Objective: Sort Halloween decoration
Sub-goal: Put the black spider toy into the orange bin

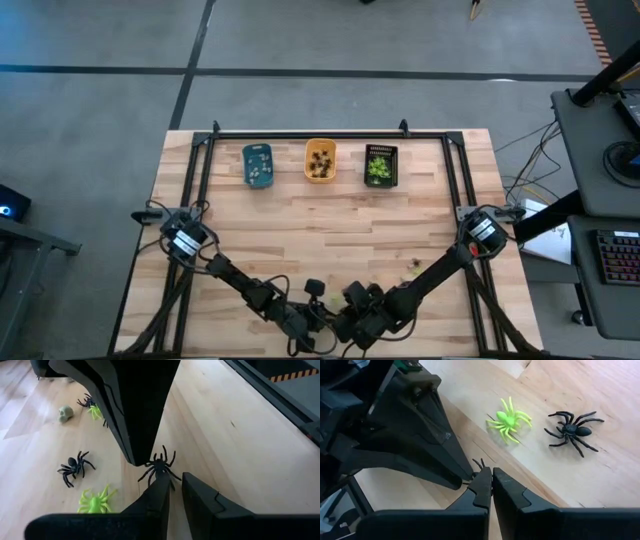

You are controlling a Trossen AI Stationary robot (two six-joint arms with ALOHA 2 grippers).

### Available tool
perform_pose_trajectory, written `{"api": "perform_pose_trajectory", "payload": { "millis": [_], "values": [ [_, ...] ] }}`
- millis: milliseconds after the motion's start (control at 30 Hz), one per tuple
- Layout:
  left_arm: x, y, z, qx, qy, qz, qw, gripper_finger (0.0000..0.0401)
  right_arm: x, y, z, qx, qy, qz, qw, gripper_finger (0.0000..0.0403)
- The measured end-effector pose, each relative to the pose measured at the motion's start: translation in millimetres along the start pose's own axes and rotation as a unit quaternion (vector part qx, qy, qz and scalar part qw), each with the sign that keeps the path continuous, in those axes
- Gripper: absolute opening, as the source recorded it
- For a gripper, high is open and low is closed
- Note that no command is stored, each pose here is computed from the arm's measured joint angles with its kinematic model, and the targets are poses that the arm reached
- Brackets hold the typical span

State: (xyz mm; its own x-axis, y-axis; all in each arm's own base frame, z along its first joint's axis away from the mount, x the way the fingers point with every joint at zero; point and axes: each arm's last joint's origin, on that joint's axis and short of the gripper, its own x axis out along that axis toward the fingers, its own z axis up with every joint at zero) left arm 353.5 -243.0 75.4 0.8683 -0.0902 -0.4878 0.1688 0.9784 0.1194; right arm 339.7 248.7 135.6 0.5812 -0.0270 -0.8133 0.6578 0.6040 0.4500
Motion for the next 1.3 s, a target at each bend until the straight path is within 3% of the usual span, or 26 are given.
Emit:
{"api": "perform_pose_trajectory", "payload": {
  "millis": [167, 467, 667, 1300],
  "values": [
    [1, 1, 0, -0.002, 0.002, 0.001, 1.000, 0.0037, -1, 0, 1, -0.003, 0.001, 0.001, 1.000, 0.0029],
    [1, 2, -1, -0.012, 0.005, 0.003, 1.000, 0.0037, -8, -5, 5, -0.008, 0.042, -0.027, 0.999, 0.0132],
    [2, 2, -1, -0.014, 0.006, 0.003, 1.000, 0.0037, -14, -1, 5, 0.000, 0.078, -0.013, 0.997, 0.0174],
    [2, 3, -2, -0.013, 0.008, 0.004, 1.000, 0.0036, 4, 0, 0, -0.003, 0.049, 0.019, 0.999, 0.0187]
  ]
}}
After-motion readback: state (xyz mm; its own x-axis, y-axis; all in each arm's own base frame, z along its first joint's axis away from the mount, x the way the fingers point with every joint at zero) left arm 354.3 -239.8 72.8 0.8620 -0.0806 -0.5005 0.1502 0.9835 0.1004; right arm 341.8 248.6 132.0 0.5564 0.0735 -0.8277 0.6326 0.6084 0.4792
